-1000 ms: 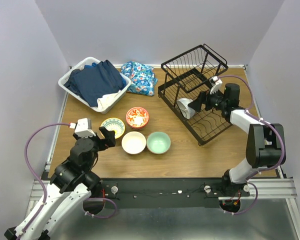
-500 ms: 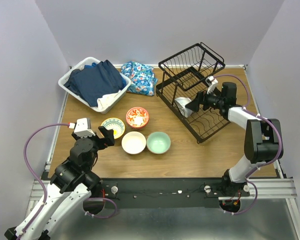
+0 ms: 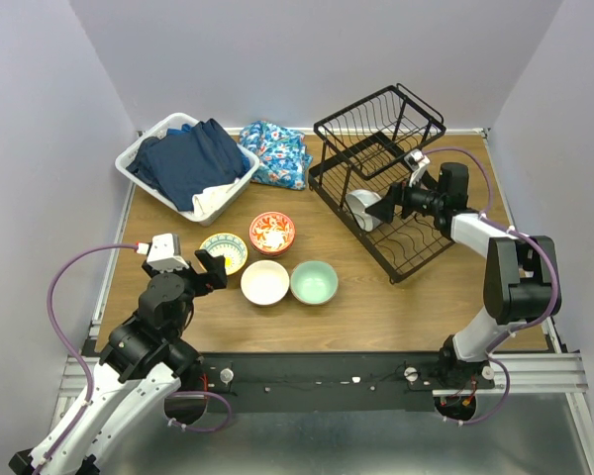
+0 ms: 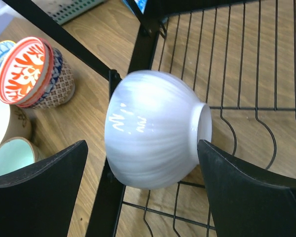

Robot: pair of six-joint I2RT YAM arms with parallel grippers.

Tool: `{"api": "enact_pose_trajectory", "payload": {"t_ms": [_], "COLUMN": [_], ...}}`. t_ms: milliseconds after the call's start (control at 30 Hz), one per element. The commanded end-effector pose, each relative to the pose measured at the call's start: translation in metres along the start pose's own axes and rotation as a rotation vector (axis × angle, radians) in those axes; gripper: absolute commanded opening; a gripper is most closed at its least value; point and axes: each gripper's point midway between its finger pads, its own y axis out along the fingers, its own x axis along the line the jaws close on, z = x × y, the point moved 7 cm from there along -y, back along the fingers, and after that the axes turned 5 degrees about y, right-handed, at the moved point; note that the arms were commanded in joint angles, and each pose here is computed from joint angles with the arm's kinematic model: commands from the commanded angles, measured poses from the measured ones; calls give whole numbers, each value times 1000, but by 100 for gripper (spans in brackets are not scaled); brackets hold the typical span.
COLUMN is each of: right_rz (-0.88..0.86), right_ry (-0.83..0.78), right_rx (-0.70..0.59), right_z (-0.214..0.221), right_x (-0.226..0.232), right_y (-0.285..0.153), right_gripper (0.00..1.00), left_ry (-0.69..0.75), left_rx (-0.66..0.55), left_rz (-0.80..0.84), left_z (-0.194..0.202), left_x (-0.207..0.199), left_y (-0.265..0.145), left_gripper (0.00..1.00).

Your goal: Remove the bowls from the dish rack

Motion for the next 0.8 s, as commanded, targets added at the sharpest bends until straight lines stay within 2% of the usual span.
{"api": "enact_pose_trajectory", "payload": {"t_ms": [0,767], "right_rz": [-84,-33], "right_ry": [-43,-2], "right_rx": [-36,-17], "right_z": [-3,28], "right_x": [10,1], "right_y": [6,10], "right_gripper": [100,100], "left_ry": [-4,-6], "left_rx": [-32,-46], "left_rz": [-24,-14], "left_z": [-3,-4], "left_x": [3,3], "left_y": [2,1], "left_gripper": [99,99]}}
